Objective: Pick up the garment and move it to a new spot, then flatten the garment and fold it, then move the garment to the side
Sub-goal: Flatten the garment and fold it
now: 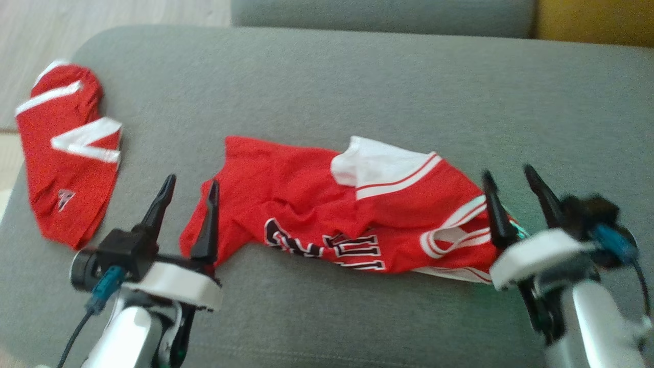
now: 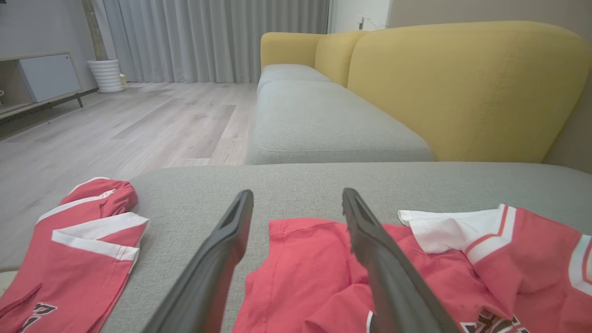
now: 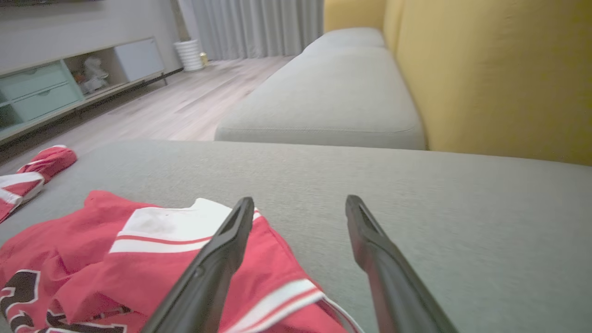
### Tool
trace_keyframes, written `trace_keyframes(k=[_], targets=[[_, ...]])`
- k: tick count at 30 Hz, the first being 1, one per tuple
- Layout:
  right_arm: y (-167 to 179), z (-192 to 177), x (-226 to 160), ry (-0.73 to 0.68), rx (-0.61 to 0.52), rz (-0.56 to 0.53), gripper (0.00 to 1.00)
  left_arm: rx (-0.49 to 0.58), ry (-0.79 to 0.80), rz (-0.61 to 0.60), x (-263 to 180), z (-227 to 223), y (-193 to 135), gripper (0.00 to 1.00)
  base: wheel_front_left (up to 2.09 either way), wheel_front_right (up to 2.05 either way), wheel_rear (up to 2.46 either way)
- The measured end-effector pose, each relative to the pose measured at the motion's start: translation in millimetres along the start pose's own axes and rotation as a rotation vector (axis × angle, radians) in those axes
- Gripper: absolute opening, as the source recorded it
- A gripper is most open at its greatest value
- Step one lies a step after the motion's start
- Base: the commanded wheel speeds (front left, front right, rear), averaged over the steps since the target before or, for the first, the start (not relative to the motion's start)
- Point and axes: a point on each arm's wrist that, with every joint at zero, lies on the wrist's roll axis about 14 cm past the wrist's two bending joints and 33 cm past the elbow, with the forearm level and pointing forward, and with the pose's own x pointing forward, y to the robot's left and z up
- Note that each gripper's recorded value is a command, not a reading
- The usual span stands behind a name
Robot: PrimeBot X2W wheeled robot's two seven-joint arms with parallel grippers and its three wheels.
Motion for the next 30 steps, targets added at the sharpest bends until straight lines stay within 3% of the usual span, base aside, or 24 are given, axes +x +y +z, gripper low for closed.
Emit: trace_keyframes(k=[11,17,20,21,22,23,30], targets=[[60.1,-39.4,91.2,0.319,-0.145,0.277,1.0,-0.025,-0.027,0.082,10.5,5.7,16.1,1.0,0.0,0.0,0.0],[72.4,-85.5,101.5,0.569,-0.226,0.342,1.0,-0.027,-0.024,0.102,8.6,4.3,20.4,1.0,0.0,0.0,0.0],[72.4,-94.8,99.6,0.621,-0.232,0.35,1.0,-0.021,-0.025,0.106,7.4,4.5,21.7,1.0,0.0,0.0,0.0],[73.2,-94.2,100.2,0.623,-0.227,0.353,0.69,-0.025,-0.028,0.106,7.7,5.2,21.4,1.0,0.0,0.0,0.0],[74.6,-93.1,100.7,0.623,-0.223,0.357,0.16,-0.027,-0.032,0.11,8.2,6.1,22.3,1.0,0.0,0.0,0.0],[75.3,-91.5,101.2,0.618,-0.224,0.36,0.0,-0.024,-0.034,0.114,8.8,6.7,23.0,1.0,0.0,0.0,0.0],[76.6,-63.6,104.2,0.469,-0.187,0.37,0.0,-0.021,-0.049,0.092,14.8,9.5,19.1,1.0,0.0,0.0,0.0]])
